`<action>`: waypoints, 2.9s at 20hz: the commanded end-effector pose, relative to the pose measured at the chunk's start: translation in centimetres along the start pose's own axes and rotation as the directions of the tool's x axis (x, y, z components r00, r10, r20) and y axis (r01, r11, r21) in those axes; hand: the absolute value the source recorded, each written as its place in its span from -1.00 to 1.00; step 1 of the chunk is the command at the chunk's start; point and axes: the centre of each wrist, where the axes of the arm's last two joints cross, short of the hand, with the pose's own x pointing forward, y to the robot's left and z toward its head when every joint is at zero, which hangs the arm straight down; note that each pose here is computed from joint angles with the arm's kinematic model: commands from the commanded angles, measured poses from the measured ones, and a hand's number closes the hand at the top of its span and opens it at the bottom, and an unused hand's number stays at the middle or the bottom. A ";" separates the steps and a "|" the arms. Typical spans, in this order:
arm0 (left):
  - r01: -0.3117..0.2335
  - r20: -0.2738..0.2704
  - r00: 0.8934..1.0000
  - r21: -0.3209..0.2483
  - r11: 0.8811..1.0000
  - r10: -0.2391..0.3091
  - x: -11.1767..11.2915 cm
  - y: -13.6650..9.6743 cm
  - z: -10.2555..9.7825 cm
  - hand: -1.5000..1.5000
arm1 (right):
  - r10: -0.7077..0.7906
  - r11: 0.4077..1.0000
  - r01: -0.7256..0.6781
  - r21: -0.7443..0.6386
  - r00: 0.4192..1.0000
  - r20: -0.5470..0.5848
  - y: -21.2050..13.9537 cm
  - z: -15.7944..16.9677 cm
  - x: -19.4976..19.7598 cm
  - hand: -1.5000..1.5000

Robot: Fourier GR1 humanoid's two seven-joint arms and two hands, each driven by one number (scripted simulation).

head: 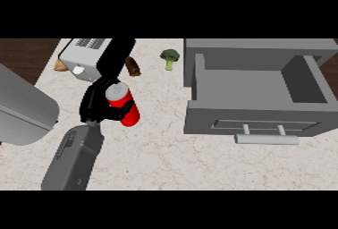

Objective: Pick up the can, place it into the drawer and close the drawer

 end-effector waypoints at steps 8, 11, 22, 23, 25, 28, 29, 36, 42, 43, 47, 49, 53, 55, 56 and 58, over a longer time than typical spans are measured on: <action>0.046 0.062 0.997 0.013 0.999 -0.047 10.3 -9.6 -1.4 1.00 | -0.014 1.000 0.013 0.014 1.000 0.019 0.7 0.0 0.2 -1.00; 0.060 0.087 0.994 0.027 0.998 -0.062 11.0 -10.8 -1.8 1.00 | -0.018 1.000 0.018 0.022 1.000 -0.004 0.9 -1.8 0.9 -1.00; 0.098 0.084 0.992 0.000 0.995 -0.097 14.2 -18.1 -5.3 1.00 | -0.038 0.999 0.038 0.034 0.999 0.007 1.1 -0.9 -0.4 -1.00; 0.103 0.077 0.992 0.009 0.995 -0.104 15.2 -19.1 -5.5 1.00 | -0.028 0.999 0.028 0.042 1.000 0.014 1.5 -1.1 -0.5 -1.00; 0.127 0.084 0.988 0.011 0.992 -0.128 13.8 -19.9 -6.7 1.00 | -0.052 0.998 0.051 0.036 0.998 0.029 1.4 -1.3 -0.2 -1.00; 0.124 0.080 0.989 0.002 0.992 -0.124 14.3 -21.1 -7.0 1.00 | -0.038 0.999 0.038 0.034 0.999 0.016 1.2 -2.0 -0.9 -1.00; 0.117 0.099 0.988 0.009 0.993 -0.117 14.7 -21.8 -6.9 1.00 | -0.038 0.999 0.038 0.030 0.999 0.010 0.0 -1.6 0.2 -1.00; 0.150 0.061 0.987 0.002 0.989 -0.150 16.4 -26.6 -8.0 1.00 | -0.039 0.998 0.039 0.046 0.999 0.015 0.0 -1.5 0.1 -1.00; 0.151 0.061 0.987 0.011 0.989 -0.151 15.2 -26.6 -9.6 1.00 | -0.046 0.998 0.044 0.040 0.998 0.039 0.9 -1.9 0.9 -1.00; 0.176 0.081 0.981 0.003 0.984 -0.175 15.8 -27.6 -9.7 1.00 | -0.034 0.998 0.033 0.046 0.999 0.017 1.2 -2.1 0.6 -1.00; 0.178 0.056 0.982 0.003 0.984 -0.178 15.5 -28.2 -10.1 1.00 | -0.045 0.997 0.043 0.064 0.998 0.034 1.3 -2.3 0.1 -1.00; 0.165 0.055 0.985 0.005 0.986 -0.165 15.5 -29.1 -9.7 1.00 | -0.042 0.996 0.040 0.076 0.999 0.026 1.0 -3.6 0.4 -1.00; 0.202 0.034 0.979 0.019 0.979 -0.203 13.9 -29.2 -9.3 1.00 | -0.035 0.997 0.033 0.074 0.999 0.027 1.6 -2.7 -0.3 -1.00; 0.205 0.032 0.978 0.028 0.978 -0.206 13.2 -28.3 -9.8 1.00 | -0.043 0.997 0.041 0.062 0.999 0.034 1.4 -3.1 -0.3 -1.00; 0.211 0.022 0.977 0.011 0.977 -0.211 14.0 -28.4 -10.4 1.00 | -0.037 0.997 0.035 0.072 0.999 0.028 1.8 -1.9 0.2 -1.00; 0.211 0.017 0.977 0.031 0.977 -0.212 13.5 -28.5 -10.3 1.00 | -0.068 0.993 0.064 0.095 0.997 0.035 2.2 -2.6 1.1 -1.00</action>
